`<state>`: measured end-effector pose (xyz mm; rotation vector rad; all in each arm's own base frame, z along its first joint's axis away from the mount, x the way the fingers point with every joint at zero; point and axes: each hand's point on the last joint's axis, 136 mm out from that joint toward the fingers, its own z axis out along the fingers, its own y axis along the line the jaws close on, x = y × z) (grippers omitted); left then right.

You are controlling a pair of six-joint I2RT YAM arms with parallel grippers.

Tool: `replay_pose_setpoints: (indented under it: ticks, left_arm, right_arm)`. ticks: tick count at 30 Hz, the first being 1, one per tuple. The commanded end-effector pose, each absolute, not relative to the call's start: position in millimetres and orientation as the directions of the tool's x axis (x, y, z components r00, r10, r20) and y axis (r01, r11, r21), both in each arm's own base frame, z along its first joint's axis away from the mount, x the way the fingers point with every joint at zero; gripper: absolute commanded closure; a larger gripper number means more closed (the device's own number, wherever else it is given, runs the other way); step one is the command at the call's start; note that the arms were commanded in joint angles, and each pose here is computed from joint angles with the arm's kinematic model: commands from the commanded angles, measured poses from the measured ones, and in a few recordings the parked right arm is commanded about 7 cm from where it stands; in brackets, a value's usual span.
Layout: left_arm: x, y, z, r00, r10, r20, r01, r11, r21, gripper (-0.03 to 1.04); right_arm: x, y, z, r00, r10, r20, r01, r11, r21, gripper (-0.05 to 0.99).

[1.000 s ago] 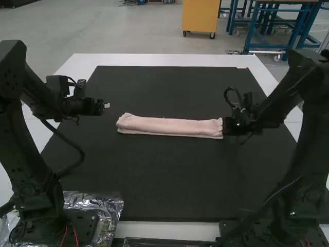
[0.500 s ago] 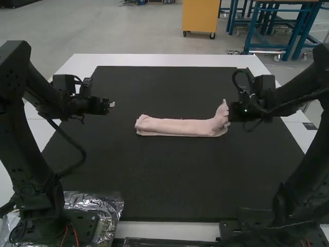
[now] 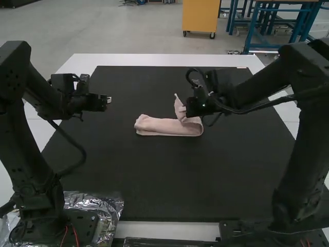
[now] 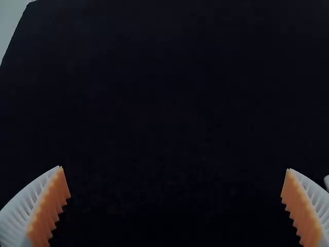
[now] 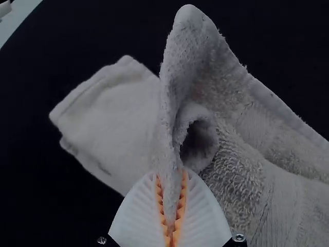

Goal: Fold the towel.

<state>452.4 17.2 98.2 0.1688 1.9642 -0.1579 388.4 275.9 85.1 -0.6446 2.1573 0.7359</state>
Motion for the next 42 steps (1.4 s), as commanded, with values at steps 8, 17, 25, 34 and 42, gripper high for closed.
replay_pose_setpoints:
  ticks: [8, 17, 25, 34, 42]
  left_arm:
    - [439, 23, 106, -0.339, 0.054, -0.939, 0.165, 0.986, -0.003, 0.04]
    - [437, 23, 107, -0.337, 0.053, -0.940, 0.165, 0.986, -0.004, 0.04]
    - [436, 22, 105, -0.340, 0.055, -0.939, 0.166, 0.986, -0.002, 0.04]
    - [432, 21, 100, -0.350, 0.053, -0.935, 0.167, 0.986, -0.007, 0.04]
    - [430, 19, 96, -0.357, 0.053, -0.933, 0.170, 0.985, -0.009, 0.04]
  right_arm:
    - [399, 333, 85, -0.556, -0.227, -0.800, -0.698, 0.650, 0.301, 0.96]
    - [398, 368, 71, -0.557, -0.249, -0.793, -0.722, 0.617, 0.314, 0.96]
    - [395, 399, 66, -0.586, -0.232, -0.776, -0.726, 0.576, 0.376, 0.90]
    - [383, 416, 115, -0.542, -0.199, -0.817, -0.769, 0.509, 0.386, 0.22]
    - [399, 387, 153, -0.470, -0.057, -0.881, -0.766, 0.522, 0.374, 0.96]
